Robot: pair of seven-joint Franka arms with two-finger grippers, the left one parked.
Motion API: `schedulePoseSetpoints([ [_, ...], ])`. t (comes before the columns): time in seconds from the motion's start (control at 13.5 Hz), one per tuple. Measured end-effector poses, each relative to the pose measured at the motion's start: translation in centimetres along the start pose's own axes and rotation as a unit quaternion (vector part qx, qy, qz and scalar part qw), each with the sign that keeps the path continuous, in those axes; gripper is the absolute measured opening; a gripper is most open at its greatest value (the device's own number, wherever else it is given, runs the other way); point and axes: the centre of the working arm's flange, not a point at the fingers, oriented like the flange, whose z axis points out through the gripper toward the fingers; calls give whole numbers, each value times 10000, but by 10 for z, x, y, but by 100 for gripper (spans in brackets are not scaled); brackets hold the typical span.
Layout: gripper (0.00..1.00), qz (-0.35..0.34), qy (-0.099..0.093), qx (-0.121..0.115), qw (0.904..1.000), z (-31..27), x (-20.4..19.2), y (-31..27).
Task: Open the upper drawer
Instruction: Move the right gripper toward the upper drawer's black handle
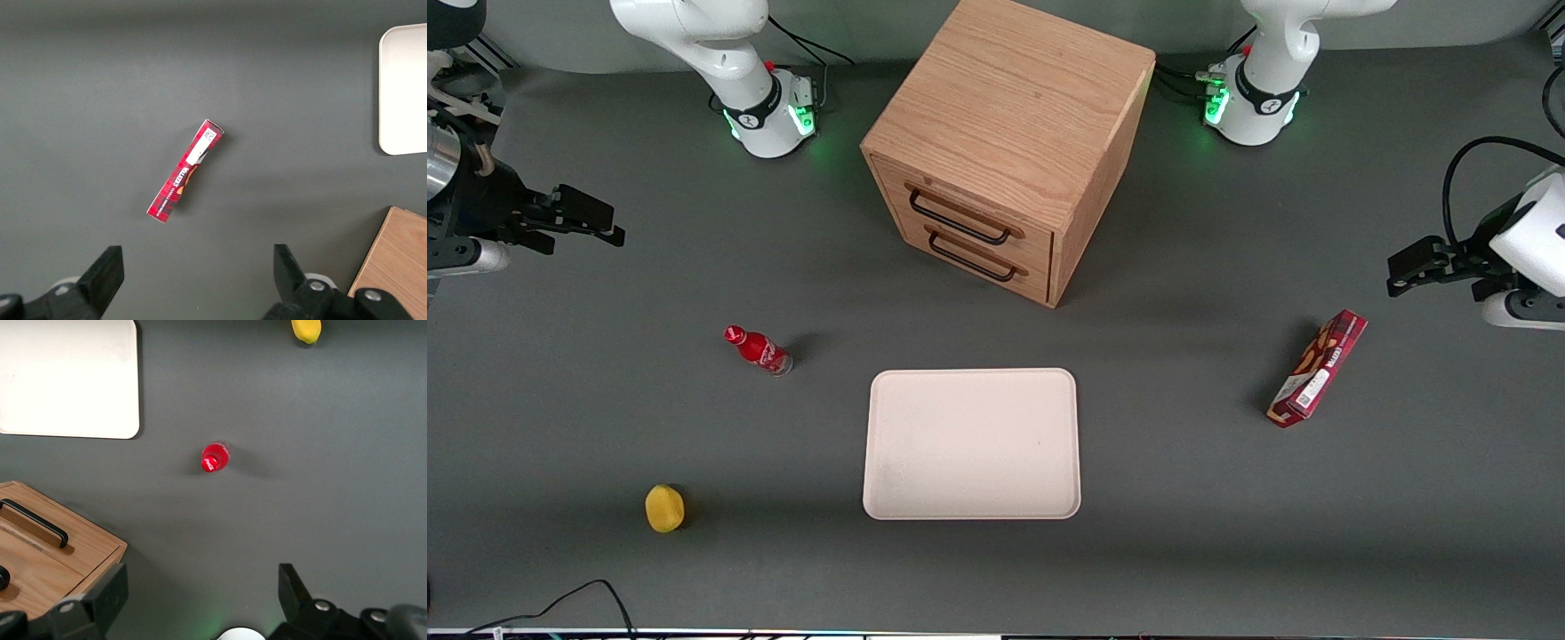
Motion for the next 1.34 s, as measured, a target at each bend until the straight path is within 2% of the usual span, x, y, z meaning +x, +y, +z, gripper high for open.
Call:
schedulePoseSetpoints([
  [0.45,100,-27,-17,-24,10000,1,0,-3],
  [0.67,100,-51,-148,-27,9999,12,1,-4],
  [0.89,100,-325,-299,-41,9990,29,4,-35],
  [1.19,100,-357,-249,298,9986,33,4,-76],
  [1.34,100,-320,-200,319,9988,37,3,-107],
])
